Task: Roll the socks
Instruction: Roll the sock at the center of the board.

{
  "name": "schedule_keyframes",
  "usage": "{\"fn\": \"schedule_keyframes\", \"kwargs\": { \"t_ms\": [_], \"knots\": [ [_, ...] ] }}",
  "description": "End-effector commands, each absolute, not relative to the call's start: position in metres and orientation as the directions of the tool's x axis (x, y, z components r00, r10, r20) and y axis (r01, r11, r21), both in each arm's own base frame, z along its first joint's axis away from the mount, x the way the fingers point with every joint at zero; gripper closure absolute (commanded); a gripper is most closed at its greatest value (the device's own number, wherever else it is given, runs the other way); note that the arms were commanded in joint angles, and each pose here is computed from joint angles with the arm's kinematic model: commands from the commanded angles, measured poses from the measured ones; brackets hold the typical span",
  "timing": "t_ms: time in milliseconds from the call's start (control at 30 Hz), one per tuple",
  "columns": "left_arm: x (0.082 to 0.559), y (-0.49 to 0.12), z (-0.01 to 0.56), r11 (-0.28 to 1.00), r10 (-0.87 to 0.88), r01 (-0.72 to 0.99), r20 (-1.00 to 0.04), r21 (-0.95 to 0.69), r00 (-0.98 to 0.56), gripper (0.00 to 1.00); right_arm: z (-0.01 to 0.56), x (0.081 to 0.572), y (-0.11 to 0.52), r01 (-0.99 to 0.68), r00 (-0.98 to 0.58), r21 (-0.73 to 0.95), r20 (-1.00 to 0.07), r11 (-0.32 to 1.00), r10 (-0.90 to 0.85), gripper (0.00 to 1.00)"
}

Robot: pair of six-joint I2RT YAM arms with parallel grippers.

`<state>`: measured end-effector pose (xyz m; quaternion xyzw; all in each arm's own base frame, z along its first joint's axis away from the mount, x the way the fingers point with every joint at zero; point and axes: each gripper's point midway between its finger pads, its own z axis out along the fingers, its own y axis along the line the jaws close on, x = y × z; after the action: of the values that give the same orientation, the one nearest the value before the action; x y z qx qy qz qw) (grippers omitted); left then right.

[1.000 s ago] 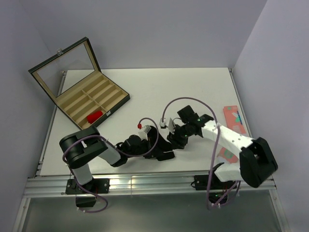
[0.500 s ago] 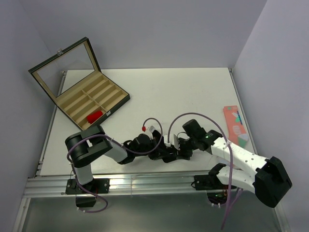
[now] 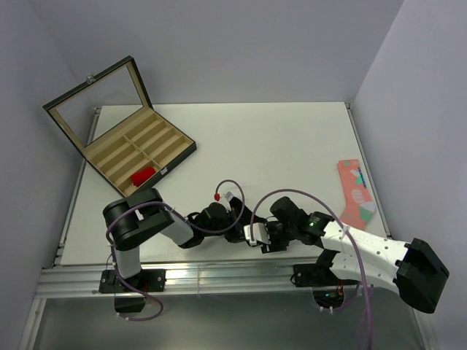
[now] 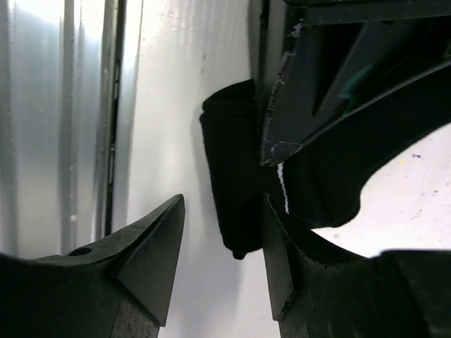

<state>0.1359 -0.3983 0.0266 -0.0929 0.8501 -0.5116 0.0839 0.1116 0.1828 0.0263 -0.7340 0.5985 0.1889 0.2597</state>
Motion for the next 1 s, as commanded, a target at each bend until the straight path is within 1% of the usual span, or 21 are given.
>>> {"fn": "schedule_keyframes", "kwargs": {
  "t_ms": [0,133,467,500,533,600,633,700,733,767,800,967],
  "knots": [
    [0.112,-0.38,-0.009,0.553,-0.192,-0.116,0.01,-0.825,-0.981,1.0,0.027,0.127,0.186,-0.958,0.258,-0.256,-0.584,-0.127,-0.77,0.45],
    [0.11,-0.379,-0.01,0.566,-0.18,-0.11,0.008,-0.817,-0.984,1.0,0.03,0.134,0.187,-0.944,0.284,-0.31,-0.58,-0.116,-0.763,0.45],
    [0.111,-0.38,0.0,0.572,-0.162,-0.083,-0.014,-0.816,-0.987,1.0,0.013,0.134,0.186,-0.937,0.305,-0.321,-0.55,-0.14,-0.778,0.46],
    [0.112,-0.379,0.001,0.574,-0.163,-0.081,-0.016,-0.815,-0.987,1.0,0.014,0.134,0.188,-0.937,0.307,-0.32,-0.551,-0.144,-0.776,0.48],
    [0.113,-0.379,0.005,0.572,-0.167,-0.075,-0.027,-0.817,-0.986,1.0,0.011,0.132,0.186,-0.942,0.298,-0.301,-0.544,-0.15,-0.784,0.57],
    [0.115,-0.377,0.006,0.574,-0.17,-0.067,-0.038,-0.816,-0.985,1.0,0.012,0.129,0.19,-0.949,0.289,-0.273,-0.554,-0.158,-0.781,0.69],
    [0.117,-0.377,0.009,0.568,-0.175,-0.062,-0.047,-0.821,-0.983,1.0,0.013,0.127,0.191,-0.954,0.28,-0.252,-0.553,-0.162,-0.785,0.78],
    [0.12,-0.374,0.01,0.572,-0.185,-0.051,-0.068,-0.819,-0.98,1.0,0.017,0.127,0.195,-0.959,0.271,-0.226,-0.556,-0.171,-0.786,0.8],
    [0.123,-0.372,0.012,0.581,-0.194,-0.046,-0.083,-0.812,-0.978,0.99,0.012,0.119,0.192,-0.966,0.255,-0.174,-0.543,-0.19,-0.8,0.81],
    [0.13,-0.367,0.009,0.598,-0.222,-0.04,-0.118,-0.801,-0.968,0.99,0.011,0.118,0.191,-0.968,0.249,-0.156,-0.538,-0.195,-0.806,0.82],
    [0.132,-0.365,0.01,0.605,-0.234,-0.039,-0.131,-0.795,-0.963,0.93,0.012,0.117,0.191,-0.97,0.241,-0.141,-0.531,-0.196,-0.812,0.82],
    [0.15,-0.351,0.036,0.618,-0.312,-0.008,-0.236,-0.786,-0.92,0.81,0.007,0.118,0.188,-0.975,0.22,-0.128,-0.51,-0.18,-0.831,0.82]
  ]
}}
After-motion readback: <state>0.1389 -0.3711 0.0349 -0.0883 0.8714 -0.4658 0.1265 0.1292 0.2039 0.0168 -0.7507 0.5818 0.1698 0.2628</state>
